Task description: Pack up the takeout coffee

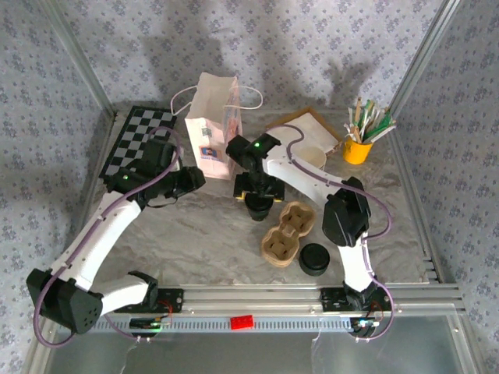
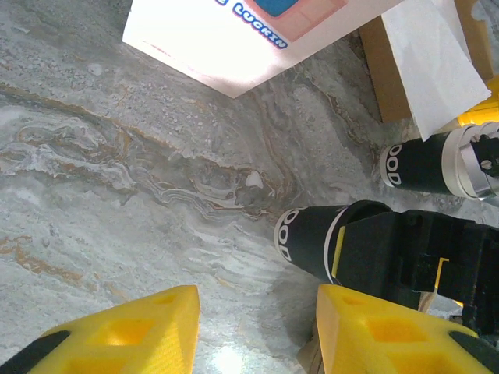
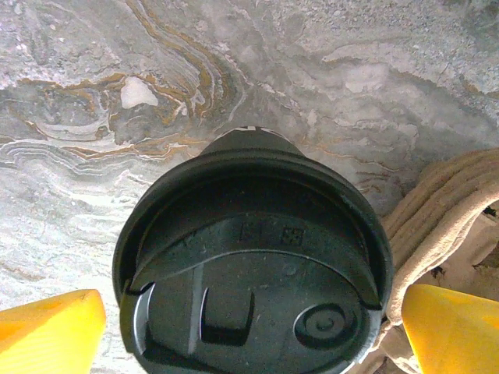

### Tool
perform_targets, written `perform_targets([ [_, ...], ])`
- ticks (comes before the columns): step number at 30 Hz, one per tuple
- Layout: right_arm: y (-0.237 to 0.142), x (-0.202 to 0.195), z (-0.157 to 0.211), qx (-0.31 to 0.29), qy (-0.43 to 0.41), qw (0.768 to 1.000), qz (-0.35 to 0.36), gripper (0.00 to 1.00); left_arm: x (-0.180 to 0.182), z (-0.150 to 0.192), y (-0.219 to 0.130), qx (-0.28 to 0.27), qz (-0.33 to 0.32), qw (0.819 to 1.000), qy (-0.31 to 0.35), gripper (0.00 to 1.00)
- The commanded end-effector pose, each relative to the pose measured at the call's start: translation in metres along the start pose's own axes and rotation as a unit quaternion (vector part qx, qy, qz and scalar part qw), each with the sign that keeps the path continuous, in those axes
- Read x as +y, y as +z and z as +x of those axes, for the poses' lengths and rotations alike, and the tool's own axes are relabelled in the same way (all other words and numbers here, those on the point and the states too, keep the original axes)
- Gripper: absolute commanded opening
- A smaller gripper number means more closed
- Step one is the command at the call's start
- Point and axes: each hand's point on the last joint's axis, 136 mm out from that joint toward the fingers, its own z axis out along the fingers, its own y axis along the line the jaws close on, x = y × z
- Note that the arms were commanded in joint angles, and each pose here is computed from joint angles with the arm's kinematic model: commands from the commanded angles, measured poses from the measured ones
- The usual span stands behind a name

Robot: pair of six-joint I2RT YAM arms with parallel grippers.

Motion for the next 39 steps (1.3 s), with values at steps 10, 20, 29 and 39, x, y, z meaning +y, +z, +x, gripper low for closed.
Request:
perform_targets([
  [10,0.01,-0.003,0.002,0.012,0.008,1.0,0.025,0.98,0.011,0.007,-0.005,0.011,0.006,1.0,-0.003,0.44],
  [20,0.01,-0.001,-0.003,0.009,0.002,1.0,0.027,0.89,0.014,0.007,-0.002,0.016,0.008,1.0,-0.006,0.44],
  [29,-0.006,-0.022,-0.02,-0.009,0.009,0.999,0.038,0.85,0.011,0.004,-0.002,0.015,0.017,1.0,-0.007,0.45],
  [39,-0.002,-0.046,-0.053,-0.018,0.029,0.999,0.026,0.85,0.009,0.002,0.002,0.018,0.022,1.0,-0.009,0.45],
])
